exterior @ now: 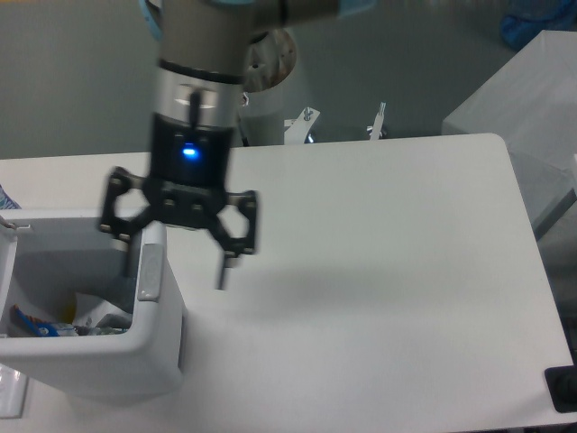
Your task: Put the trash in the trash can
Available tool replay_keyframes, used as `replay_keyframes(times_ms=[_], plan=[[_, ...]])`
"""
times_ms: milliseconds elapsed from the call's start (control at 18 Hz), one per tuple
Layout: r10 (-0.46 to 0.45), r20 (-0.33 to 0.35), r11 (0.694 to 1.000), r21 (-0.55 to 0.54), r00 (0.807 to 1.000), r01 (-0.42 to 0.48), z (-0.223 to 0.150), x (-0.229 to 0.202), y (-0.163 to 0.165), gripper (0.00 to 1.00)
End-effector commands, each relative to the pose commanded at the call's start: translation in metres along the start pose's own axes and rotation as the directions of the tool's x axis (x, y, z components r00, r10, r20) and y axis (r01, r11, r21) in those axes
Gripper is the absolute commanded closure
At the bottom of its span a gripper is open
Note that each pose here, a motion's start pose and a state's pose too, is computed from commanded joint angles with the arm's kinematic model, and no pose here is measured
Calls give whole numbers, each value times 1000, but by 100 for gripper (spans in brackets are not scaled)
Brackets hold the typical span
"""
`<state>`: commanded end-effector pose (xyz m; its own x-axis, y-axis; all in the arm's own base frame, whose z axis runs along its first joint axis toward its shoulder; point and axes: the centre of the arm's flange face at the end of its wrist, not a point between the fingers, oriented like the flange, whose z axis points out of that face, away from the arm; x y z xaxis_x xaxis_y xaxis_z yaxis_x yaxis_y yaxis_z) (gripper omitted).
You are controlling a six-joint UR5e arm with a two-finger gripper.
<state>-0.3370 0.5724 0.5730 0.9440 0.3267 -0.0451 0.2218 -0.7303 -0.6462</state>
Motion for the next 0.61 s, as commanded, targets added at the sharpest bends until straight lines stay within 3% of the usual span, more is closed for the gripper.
replay_keyframes(times_ms=[167, 278, 389, 444, 611], plan=[[106, 88, 992, -73, 990, -100, -6, -20, 9, 0], [141, 85, 982, -135, 986, -129, -8, -41, 18, 0], [249, 67, 953, -194, 966, -233, -32, -57, 29, 0], [334, 40, 919, -234, 942, -316, -39, -65, 37, 0], [570, -70, 762, -326, 818, -559, -49, -72, 55, 0]])
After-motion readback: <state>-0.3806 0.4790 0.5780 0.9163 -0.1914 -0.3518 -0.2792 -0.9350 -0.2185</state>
